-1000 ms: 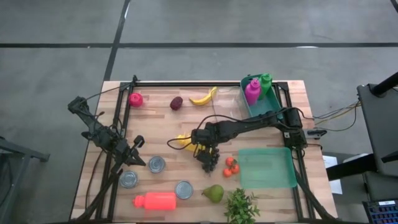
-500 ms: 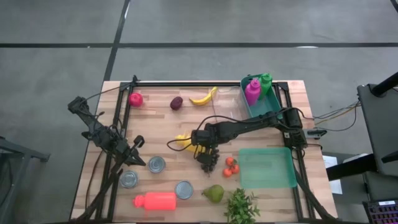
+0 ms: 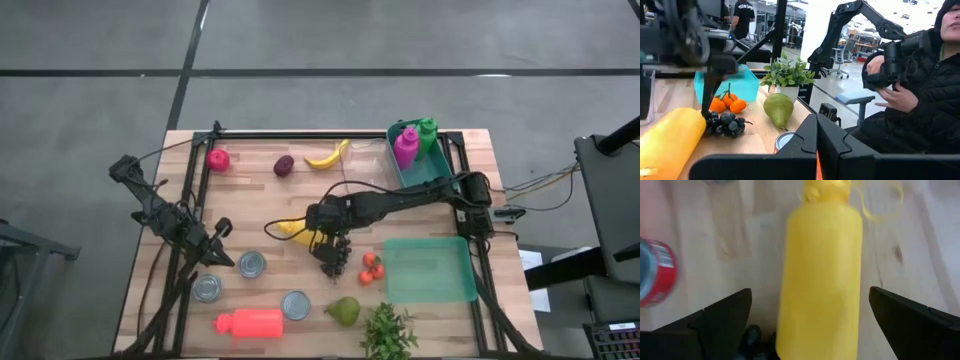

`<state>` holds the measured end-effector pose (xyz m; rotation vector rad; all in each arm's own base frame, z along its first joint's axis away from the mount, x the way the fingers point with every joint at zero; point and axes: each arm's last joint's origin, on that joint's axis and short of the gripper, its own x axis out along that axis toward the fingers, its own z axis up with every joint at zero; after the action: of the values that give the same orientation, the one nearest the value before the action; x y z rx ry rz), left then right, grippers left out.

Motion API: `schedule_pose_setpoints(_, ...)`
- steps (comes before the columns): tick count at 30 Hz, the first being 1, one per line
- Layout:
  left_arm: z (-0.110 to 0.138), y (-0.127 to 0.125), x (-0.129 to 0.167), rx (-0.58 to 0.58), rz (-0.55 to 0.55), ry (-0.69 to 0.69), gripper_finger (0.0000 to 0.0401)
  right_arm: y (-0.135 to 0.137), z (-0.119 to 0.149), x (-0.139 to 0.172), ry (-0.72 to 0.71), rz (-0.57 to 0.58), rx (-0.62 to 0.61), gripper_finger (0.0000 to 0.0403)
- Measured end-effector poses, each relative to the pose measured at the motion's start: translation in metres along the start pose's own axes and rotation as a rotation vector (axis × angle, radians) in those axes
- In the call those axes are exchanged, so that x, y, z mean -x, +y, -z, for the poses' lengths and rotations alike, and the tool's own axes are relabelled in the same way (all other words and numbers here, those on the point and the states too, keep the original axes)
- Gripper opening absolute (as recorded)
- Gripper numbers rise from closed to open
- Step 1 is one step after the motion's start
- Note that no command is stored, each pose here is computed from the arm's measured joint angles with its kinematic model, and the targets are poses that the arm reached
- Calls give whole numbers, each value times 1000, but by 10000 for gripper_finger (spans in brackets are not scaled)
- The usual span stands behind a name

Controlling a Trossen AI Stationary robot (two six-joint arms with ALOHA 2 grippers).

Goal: Pick & Place Food Item
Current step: Put the yellow water bottle into the green bin

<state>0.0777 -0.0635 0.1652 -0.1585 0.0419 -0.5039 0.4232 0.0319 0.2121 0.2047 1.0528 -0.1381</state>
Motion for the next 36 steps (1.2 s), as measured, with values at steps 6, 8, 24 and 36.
schedule_pose_setpoints(6,0,0,0,0,0,0,0,4,-15,12,-144,-34,72,400)
schedule_pose_setpoints(8,0,0,0,0,0,0,0,5,-21,13,-207,-45,112,400)
schedule_pose_setpoints(24,1,0,-1,-2,-1,10,0,-1,-42,-2,-343,-15,163,400)
schedule_pose_setpoints(36,2,0,-2,-6,-2,26,0,-1,-60,-43,-307,16,202,400)
